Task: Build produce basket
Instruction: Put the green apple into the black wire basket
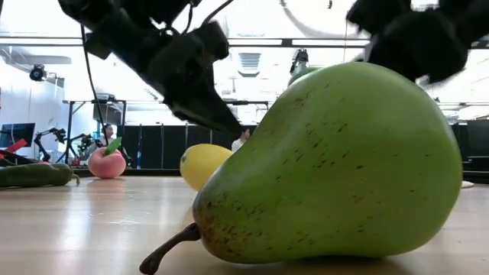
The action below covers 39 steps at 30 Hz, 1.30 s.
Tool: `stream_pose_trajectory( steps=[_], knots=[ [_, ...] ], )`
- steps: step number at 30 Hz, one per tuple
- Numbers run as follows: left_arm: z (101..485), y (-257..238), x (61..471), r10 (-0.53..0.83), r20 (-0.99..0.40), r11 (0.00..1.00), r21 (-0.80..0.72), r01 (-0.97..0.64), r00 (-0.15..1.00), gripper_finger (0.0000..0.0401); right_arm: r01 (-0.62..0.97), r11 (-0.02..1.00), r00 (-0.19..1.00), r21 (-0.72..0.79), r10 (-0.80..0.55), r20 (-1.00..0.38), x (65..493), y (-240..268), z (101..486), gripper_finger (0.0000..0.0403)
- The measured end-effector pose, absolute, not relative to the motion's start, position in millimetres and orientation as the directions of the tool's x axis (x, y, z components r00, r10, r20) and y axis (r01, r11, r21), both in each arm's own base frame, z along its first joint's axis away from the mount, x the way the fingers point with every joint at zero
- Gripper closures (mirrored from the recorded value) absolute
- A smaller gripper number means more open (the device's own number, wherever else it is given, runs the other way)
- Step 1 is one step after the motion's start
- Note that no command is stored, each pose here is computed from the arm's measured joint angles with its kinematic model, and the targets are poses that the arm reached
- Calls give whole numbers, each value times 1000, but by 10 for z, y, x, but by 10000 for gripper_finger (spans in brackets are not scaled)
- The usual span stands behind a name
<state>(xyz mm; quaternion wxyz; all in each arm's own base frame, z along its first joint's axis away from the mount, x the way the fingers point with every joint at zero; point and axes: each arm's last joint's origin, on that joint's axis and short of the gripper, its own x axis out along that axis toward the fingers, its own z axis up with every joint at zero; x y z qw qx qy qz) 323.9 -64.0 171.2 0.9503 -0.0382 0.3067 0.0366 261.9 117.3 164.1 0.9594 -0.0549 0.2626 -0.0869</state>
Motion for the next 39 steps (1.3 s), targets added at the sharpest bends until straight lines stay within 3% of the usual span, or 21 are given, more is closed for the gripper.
stream_pose_trajectory(
  steps=[6,11,15,19,23,28,32,39],
  knots=[
    [1598,-601,3174,95,-539,990,-38,-136,837,212,274,929,720,-249,-370,-587,2395,648,2517,81],
    [1557,-589,3155,89,-479,992,-38,-122,873,212,385,879,449,-283,-446,-774,2273,-124,2820,82],
    [1544,-573,3146,91,-470,992,-38,-123,878,212,421,869,245,-259,-384,-890,2239,-785,2706,83],
    [1546,-567,3149,93,-468,993,-19,-115,879,212,417,896,208,-155,-260,-943,2318,-1347,2475,83],
    [1548,-568,3150,92,-465,993,-19,-114,880,212,406,901,166,-154,-238,-957,2476,-1709,2295,84],
    [1561,-570,3157,91,-454,993,-23,-114,886,212,395,906,130,-155,-222,-966,2691,-1972,2165,82],
    [1565,-570,3160,91,-452,993,-25,-115,887,212,384,912,83,-143,-189,-979,2798,-2054,2047,56],
    [1562,-570,3158,91,-453,993,-30,-117,887,212,391,908,61,-151,-189,-980,2810,-2124,1989,37]
  ],
)
